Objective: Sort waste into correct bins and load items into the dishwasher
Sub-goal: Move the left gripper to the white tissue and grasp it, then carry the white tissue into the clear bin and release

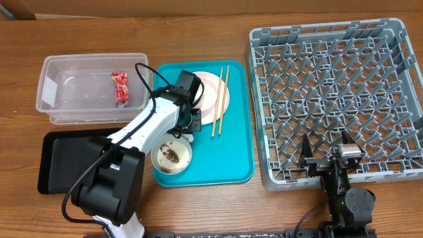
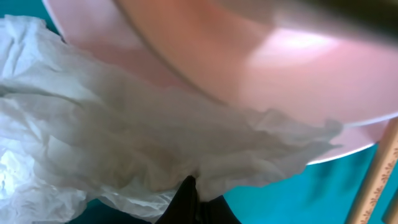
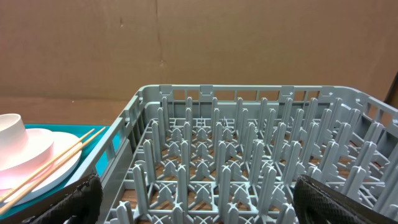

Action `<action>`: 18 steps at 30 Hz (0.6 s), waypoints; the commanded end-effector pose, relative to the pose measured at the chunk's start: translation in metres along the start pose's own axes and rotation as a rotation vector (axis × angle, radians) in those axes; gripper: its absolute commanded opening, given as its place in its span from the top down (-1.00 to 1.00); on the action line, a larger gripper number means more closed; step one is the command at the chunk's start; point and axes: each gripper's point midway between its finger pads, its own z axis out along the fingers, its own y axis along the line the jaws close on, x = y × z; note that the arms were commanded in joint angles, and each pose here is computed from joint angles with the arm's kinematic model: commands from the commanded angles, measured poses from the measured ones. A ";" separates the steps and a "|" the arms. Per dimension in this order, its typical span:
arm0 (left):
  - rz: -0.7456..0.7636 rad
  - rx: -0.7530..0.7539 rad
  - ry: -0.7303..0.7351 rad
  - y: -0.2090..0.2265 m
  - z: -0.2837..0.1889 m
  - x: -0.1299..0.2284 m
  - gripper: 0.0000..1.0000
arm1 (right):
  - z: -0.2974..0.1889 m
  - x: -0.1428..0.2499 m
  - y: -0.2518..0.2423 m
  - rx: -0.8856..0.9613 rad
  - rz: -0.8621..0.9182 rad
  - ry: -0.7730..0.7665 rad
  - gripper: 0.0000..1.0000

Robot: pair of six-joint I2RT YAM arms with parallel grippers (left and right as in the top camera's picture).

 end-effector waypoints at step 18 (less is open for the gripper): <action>-0.029 -0.081 -0.411 0.027 -0.135 -0.059 0.92 | 0.000 0.003 0.000 -0.002 -0.001 0.000 -0.99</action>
